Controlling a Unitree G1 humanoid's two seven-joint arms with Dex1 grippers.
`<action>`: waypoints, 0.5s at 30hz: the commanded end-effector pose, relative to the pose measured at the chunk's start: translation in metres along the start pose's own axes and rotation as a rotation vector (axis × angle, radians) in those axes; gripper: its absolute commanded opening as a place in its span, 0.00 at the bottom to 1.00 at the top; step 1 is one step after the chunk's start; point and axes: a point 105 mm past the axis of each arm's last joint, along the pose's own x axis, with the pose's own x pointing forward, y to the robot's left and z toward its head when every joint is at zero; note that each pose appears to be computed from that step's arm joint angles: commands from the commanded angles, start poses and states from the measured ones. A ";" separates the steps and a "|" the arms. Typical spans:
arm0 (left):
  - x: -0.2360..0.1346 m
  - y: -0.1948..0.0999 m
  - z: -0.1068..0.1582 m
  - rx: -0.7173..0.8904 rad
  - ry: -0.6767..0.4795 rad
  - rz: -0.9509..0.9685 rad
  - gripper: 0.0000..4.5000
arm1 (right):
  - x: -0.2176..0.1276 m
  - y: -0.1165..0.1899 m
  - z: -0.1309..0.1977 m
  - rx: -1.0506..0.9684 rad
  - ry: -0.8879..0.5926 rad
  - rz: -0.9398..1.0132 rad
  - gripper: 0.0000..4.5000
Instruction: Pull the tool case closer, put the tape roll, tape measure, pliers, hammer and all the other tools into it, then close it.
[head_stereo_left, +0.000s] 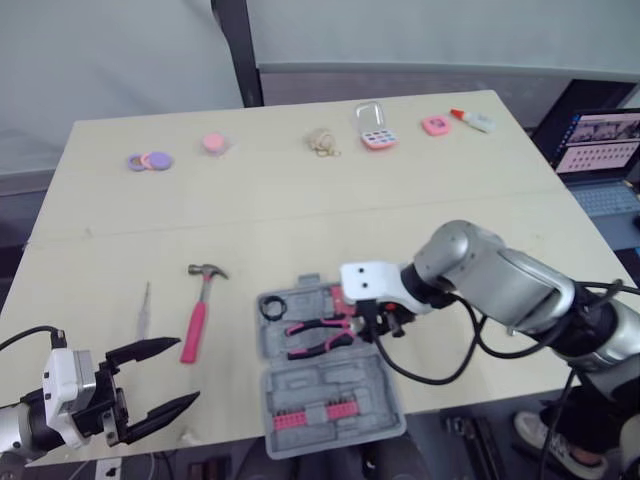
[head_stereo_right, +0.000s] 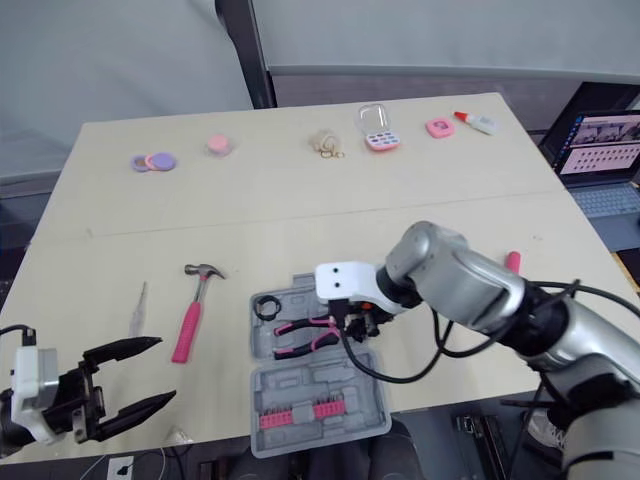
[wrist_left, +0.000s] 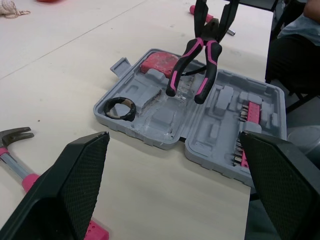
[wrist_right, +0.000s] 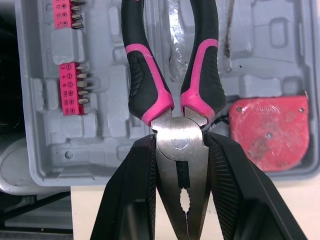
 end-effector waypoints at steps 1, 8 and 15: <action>-0.006 -0.001 -0.004 0.014 0.017 0.006 1.00 | 0.002 -0.008 0.007 0.001 0.008 -0.033 0.21; -0.005 -0.001 -0.010 0.011 0.026 0.010 1.00 | 0.019 -0.015 0.014 0.032 0.009 -0.042 0.21; -0.004 -0.003 -0.011 0.015 0.033 0.005 1.00 | 0.032 -0.013 0.017 0.049 0.007 -0.032 0.21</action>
